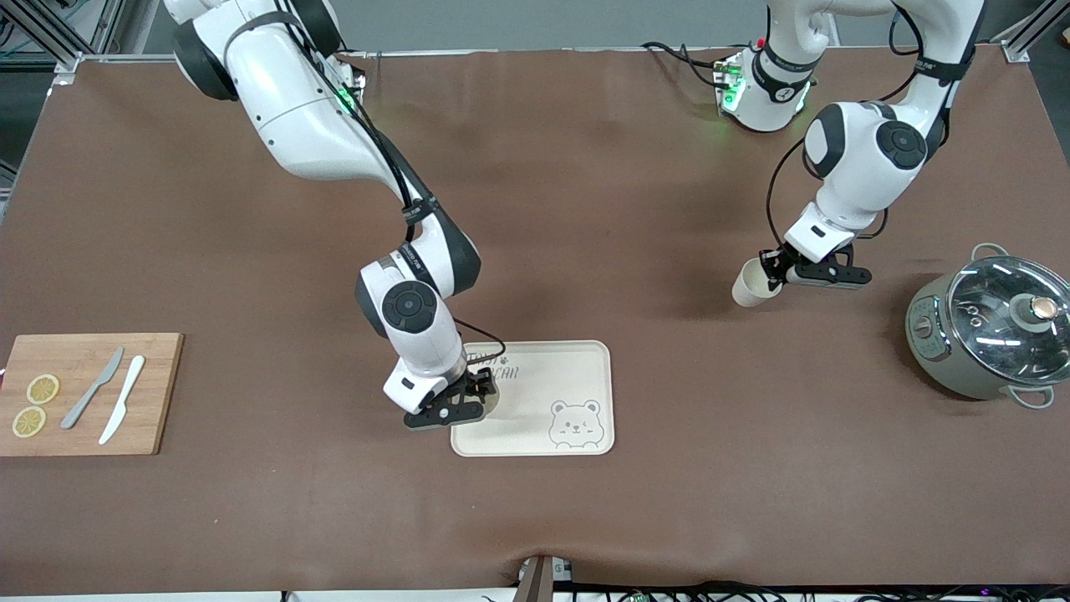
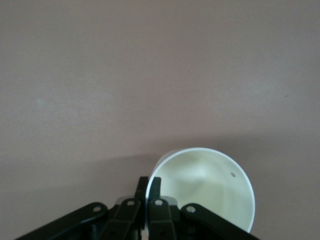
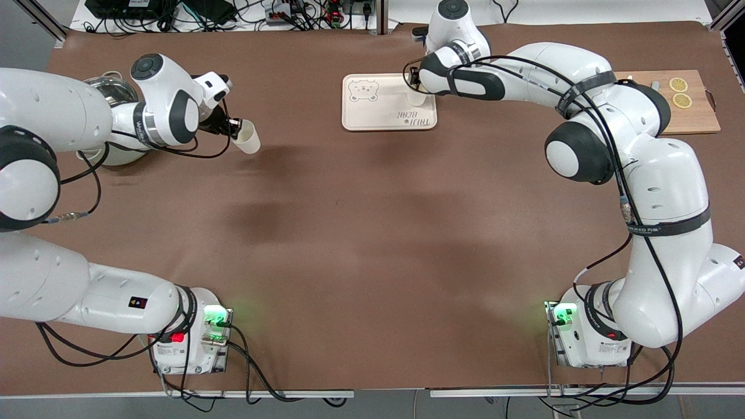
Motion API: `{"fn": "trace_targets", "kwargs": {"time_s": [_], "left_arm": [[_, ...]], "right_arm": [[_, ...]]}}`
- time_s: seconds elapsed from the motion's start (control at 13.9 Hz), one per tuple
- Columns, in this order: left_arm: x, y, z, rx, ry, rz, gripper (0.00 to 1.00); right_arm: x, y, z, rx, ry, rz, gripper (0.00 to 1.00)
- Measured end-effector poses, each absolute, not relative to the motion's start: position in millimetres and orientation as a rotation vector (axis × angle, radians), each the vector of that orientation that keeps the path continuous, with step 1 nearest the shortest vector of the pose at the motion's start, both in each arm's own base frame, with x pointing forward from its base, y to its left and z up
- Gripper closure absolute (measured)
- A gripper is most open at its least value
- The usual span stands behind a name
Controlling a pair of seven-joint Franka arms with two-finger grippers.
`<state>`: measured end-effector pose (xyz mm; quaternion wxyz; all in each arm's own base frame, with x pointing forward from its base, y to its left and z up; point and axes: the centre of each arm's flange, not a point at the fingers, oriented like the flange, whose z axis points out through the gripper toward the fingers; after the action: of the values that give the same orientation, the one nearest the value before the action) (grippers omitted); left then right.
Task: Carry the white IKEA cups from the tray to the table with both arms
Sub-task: 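Carry the cup with the right gripper toward the cutting board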
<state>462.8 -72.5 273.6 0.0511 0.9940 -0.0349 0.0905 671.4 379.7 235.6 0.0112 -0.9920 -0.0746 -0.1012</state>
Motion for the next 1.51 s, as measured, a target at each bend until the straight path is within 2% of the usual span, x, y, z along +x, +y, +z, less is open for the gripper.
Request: {"fn": "trace_targets", "kwargs": {"time_s": [0.07,0.14,0.22,0.29,0.43,0.5,0.57,0.65,0.72,1.15,1.51], "left_arm": [[462,-72,272,3.026,-0.108,0.273,0.96],[461,-72,271,3.027,-0.107,0.271,0.96],[460,-70,271,3.028,-0.104,0.269,0.96],[460,-69,270,3.029,-0.106,0.267,0.96],[459,-67,268,3.031,-0.108,0.261,0.96],[459,-67,266,3.031,-0.107,0.260,0.96],[459,-67,265,3.032,-0.106,0.264,0.96],[460,-67,262,3.034,-0.105,0.270,0.96],[460,-66,259,3.036,-0.103,0.276,0.96],[461,-64,241,3.046,-0.096,0.290,0.96],[461,-64,235,3.049,-0.094,0.302,0.96]], "right_arm": [[670,383,237,-3.092,-0.238,-0.319,0.36],[669,385,237,-3.091,-0.244,-0.320,0.41],[668,387,237,-3.090,-0.248,-0.320,0.42],[668,388,237,-3.090,-0.249,-0.320,0.49],[668,388,237,-3.090,-0.245,-0.321,0.71],[668,388,237,-3.090,-0.245,-0.322,0.72],[668,388,238,-3.085,-0.245,-0.332,0.78],[669,390,239,-3.077,-0.247,-0.346,0.90],[669,391,239,-3.072,-0.248,-0.355,0.97],[670,393,246,-3.067,-0.247,-0.365,0.97],[688,359,287,-3.052,-0.276,-0.276,0.97]]}}
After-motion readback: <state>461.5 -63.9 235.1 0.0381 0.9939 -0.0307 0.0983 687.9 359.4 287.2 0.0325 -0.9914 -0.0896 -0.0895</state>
